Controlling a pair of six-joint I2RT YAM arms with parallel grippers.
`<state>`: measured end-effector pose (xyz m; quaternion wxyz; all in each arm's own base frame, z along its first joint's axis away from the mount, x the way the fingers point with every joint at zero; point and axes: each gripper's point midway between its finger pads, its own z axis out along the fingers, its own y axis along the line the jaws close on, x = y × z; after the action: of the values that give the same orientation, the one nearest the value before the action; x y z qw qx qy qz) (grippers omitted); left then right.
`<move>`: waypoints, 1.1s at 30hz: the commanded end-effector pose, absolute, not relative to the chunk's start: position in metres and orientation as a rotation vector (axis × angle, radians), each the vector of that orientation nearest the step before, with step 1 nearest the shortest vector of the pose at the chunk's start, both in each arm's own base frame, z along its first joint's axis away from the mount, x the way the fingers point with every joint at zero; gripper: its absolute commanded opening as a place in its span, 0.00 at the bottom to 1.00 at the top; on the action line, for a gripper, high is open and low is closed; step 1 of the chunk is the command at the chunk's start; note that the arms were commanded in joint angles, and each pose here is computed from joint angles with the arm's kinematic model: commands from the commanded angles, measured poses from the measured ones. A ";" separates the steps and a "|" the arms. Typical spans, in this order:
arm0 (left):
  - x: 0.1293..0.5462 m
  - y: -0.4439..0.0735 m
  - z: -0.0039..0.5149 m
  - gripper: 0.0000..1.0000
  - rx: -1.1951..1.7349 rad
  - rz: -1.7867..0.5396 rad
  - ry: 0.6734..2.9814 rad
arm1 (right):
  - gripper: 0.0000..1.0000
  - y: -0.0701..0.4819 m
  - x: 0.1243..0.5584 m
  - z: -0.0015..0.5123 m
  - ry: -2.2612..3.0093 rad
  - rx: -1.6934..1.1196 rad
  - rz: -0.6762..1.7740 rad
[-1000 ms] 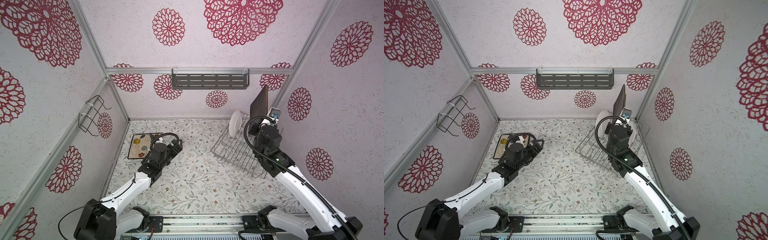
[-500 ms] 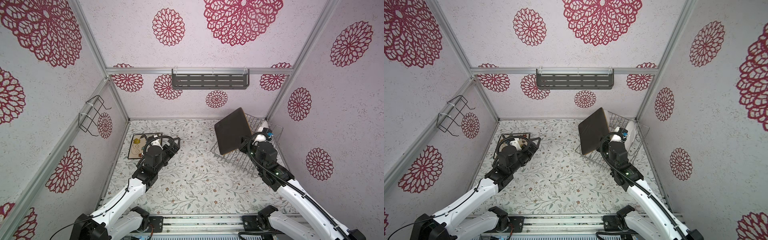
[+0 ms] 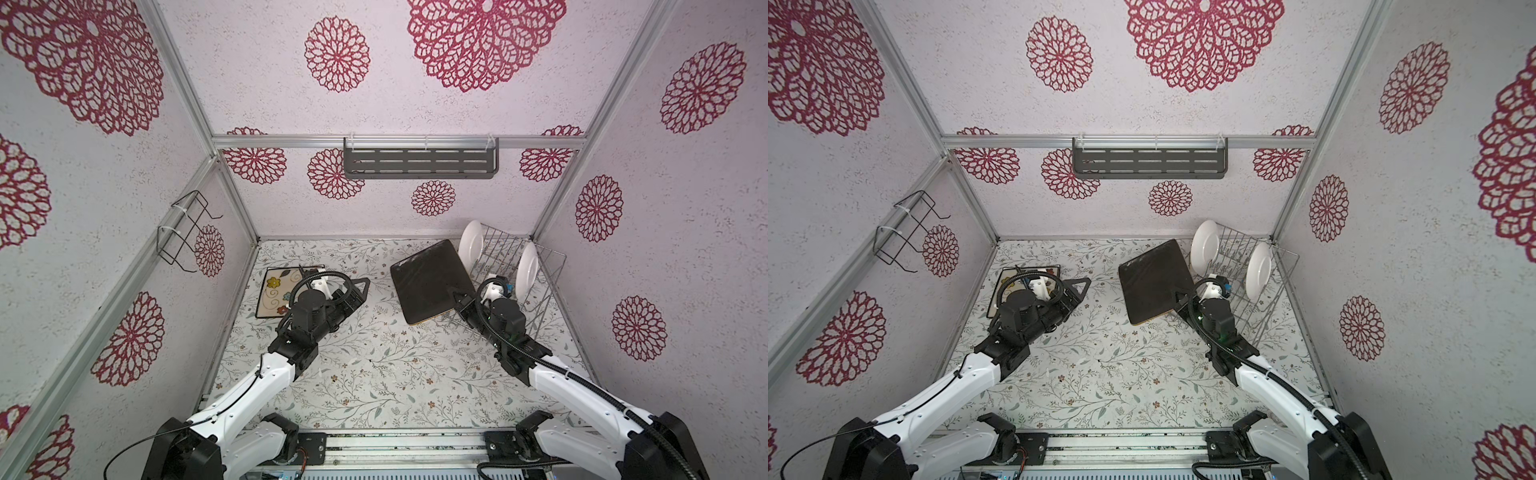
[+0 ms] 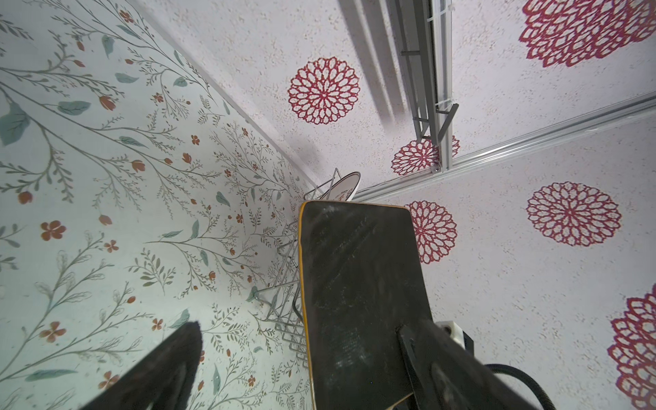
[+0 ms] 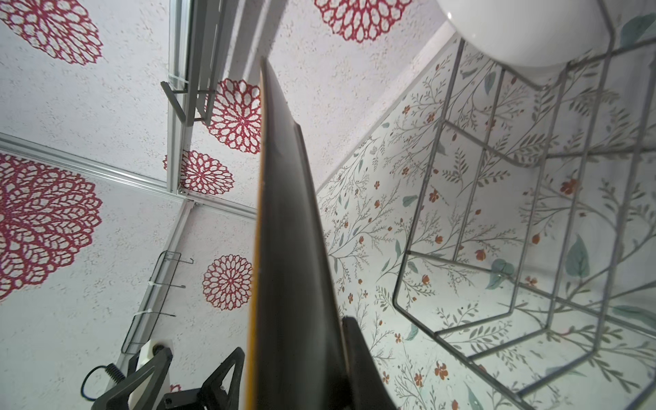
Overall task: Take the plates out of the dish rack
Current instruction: 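Carry the dark plate toward the left gripper while the left gripper reaches for it, then close the left gripper on the dark plate's edge while the right holds it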
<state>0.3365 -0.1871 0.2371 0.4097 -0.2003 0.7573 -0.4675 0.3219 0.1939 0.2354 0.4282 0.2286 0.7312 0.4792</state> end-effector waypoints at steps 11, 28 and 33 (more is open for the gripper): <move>0.338 -0.219 0.223 0.96 -0.447 -1.371 1.950 | 0.00 0.228 0.290 0.366 1.340 0.381 1.678; 0.337 -0.233 0.224 0.59 -0.409 -1.479 1.937 | 0.00 0.234 0.281 0.369 1.347 0.353 1.737; 0.338 -0.236 0.226 0.48 -0.401 -1.499 1.930 | 0.00 0.238 0.281 0.372 1.351 0.341 1.762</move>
<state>0.3377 -0.2316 0.2222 0.3249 -0.1641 0.7416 -0.5635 0.3025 0.2422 0.2664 0.3922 0.1911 0.6724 0.5979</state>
